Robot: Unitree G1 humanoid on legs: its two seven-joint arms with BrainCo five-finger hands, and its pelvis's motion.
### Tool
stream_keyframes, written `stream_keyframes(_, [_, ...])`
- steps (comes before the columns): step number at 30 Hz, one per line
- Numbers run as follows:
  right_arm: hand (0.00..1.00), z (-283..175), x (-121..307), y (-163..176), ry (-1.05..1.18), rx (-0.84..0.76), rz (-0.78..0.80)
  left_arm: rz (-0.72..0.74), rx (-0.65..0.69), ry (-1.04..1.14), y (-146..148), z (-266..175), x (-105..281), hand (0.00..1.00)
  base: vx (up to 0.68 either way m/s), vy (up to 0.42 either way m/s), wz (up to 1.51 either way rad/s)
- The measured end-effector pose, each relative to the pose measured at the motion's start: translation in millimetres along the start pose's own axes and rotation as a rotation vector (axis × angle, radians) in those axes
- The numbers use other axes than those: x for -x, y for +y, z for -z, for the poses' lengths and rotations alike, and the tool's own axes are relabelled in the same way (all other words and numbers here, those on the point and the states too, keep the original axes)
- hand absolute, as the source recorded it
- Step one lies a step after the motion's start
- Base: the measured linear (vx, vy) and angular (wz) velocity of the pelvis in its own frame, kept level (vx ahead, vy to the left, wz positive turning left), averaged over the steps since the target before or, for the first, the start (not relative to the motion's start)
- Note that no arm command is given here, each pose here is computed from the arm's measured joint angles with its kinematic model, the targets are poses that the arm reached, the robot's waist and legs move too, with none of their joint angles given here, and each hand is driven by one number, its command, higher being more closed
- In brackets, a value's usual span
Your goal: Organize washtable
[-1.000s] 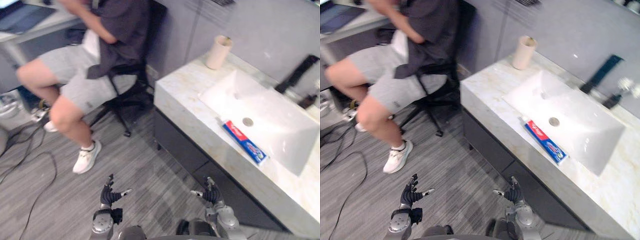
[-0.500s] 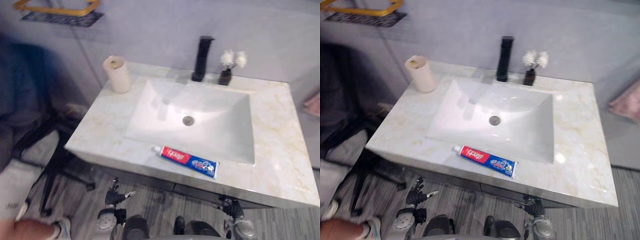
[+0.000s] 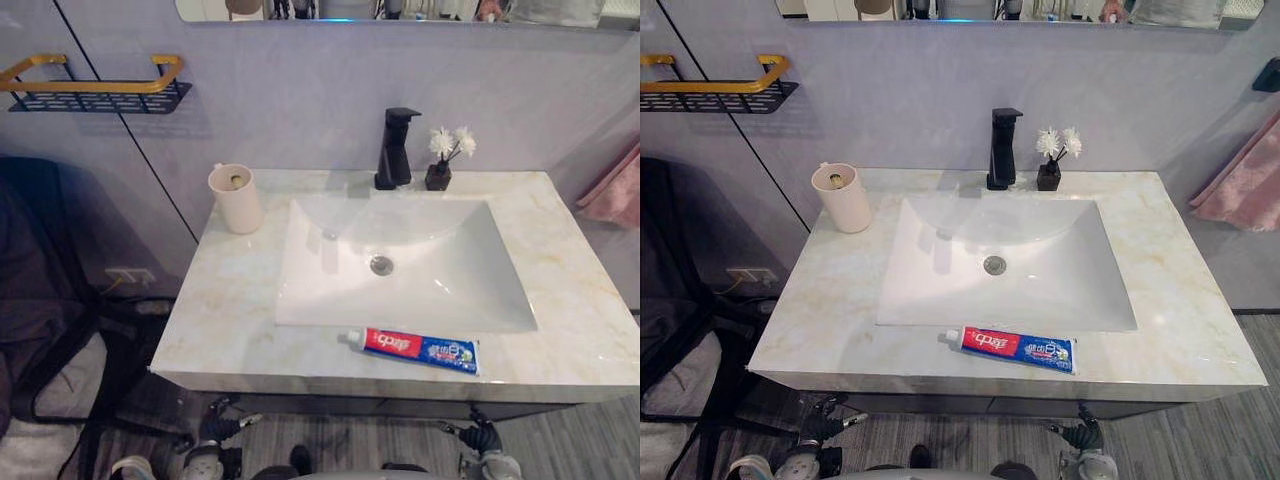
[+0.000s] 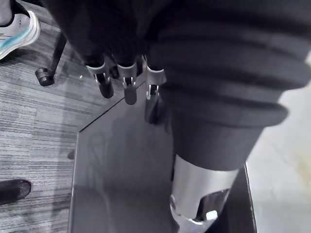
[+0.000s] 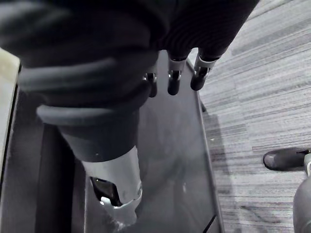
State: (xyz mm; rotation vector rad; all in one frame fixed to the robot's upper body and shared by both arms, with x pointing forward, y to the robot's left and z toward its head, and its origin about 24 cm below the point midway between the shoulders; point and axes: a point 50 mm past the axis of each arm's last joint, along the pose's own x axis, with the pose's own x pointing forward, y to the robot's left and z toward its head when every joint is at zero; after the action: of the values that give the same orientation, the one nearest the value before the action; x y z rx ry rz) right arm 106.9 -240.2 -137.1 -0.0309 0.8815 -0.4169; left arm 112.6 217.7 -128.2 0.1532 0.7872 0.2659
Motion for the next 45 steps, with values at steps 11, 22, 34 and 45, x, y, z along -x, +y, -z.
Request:
stream_keyframes(11, [0.0, -2.0, -2.1, -23.0, 0.003, -0.072, 0.08, -0.18, 0.059, 0.135, 56.6, 29.8, 5.3, 0.0, -0.03, -0.026, 0.13])
stream_keyframes(22, [0.0, 17.3, 13.4, -42.9, 0.019, -0.059, 0.128, -0.626, 0.015, -0.794, 167.4, -170.0, 74.2, 0.0, 0.01, -0.023, 0.17])
stream_keyframes(34, [0.0, 14.6, 16.6, -36.9, -0.01, -0.025, 0.076, 0.057, -0.339, -1.604, -15.6, -278.7, 156.4, 0.0, -0.03, -0.017, 0.12])
stream_keyframes(45, [0.0, 5.3, 9.8, -15.9, -0.026, 0.046, -0.022, 0.603, -0.718, -1.423, -132.7, -230.0, 119.2, 0.0, -0.04, -0.016, -0.06])
